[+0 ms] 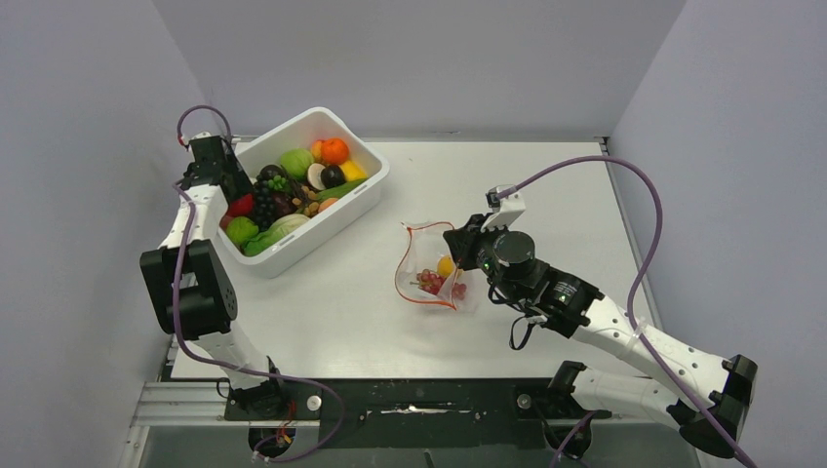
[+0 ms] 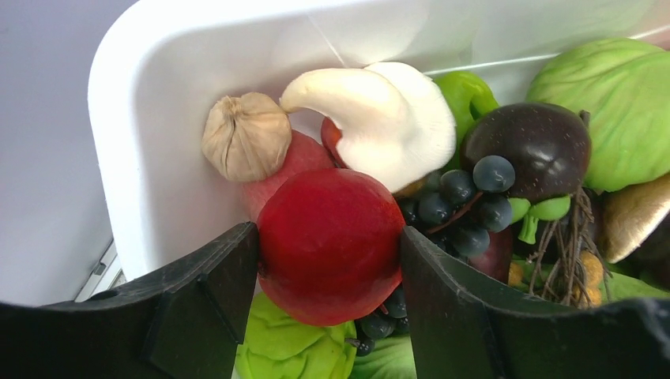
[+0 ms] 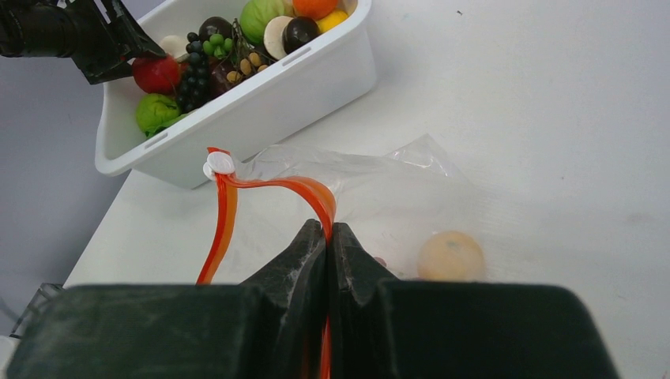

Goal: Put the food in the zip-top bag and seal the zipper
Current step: Pick up the fake fruit from the bin.

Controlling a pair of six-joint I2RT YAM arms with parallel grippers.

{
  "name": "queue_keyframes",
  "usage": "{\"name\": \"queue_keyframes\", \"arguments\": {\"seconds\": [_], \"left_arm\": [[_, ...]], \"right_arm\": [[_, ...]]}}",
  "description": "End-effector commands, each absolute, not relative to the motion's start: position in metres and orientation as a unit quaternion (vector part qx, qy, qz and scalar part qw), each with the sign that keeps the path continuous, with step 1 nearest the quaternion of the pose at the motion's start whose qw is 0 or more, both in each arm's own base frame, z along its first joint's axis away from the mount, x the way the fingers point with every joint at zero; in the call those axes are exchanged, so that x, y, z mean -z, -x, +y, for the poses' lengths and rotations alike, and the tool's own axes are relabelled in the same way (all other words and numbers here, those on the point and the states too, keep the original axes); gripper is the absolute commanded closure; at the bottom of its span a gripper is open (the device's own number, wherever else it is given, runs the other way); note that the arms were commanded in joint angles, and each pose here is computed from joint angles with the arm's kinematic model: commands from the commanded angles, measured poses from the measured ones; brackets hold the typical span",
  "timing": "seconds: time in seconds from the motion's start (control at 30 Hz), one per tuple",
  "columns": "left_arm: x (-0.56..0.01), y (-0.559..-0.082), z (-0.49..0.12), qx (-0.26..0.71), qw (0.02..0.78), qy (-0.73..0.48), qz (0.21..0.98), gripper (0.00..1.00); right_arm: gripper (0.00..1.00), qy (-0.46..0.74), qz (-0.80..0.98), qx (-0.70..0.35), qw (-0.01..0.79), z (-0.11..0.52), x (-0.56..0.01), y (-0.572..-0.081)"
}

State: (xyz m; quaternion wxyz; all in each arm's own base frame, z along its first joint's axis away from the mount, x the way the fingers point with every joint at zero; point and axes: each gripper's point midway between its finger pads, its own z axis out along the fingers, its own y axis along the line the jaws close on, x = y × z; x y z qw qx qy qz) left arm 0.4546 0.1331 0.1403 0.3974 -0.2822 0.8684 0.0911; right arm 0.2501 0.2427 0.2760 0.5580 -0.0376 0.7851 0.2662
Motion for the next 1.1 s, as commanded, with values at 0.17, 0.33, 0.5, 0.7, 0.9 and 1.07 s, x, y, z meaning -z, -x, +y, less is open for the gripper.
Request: {"name": "queue_keyframes", "arguments": {"seconds": [0.17,0.33,0.5,0.7,0.9,1.07], "left_arm": [[-0.212,-0.453,0.108,-0.076,0.468,0.264,0.84,0.53],[-0.227,-0.45,0.099,-0.07,0.481,0.257,0.835,0.55],[-0.246,-0.443,0.086,-0.061,0.496,0.247,0.83,0.56],[-0.26,-0.43,0.054,-0.008,0.502,0.225,0.835,0.56],[-0.269,-0.411,0.022,0.04,0.506,0.196,0.839,0.57],[-0.282,-0.393,-0.002,0.087,0.516,0.171,0.835,0.57]], "right_arm": [[1.0,0.005,0.758,-0.288,0.585,0.236,-0.308,-0.253],[1.0,0.005,0.757,-0.292,0.585,0.238,-0.311,-0.253],[1.0,0.008,0.762,-0.296,0.575,0.246,-0.305,-0.254],[1.0,0.01,0.768,-0.299,0.566,0.253,-0.298,-0.255],[1.0,0.011,0.772,-0.302,0.559,0.26,-0.296,-0.257],[1.0,0.011,0.773,-0.31,0.553,0.268,-0.293,-0.258]]}}
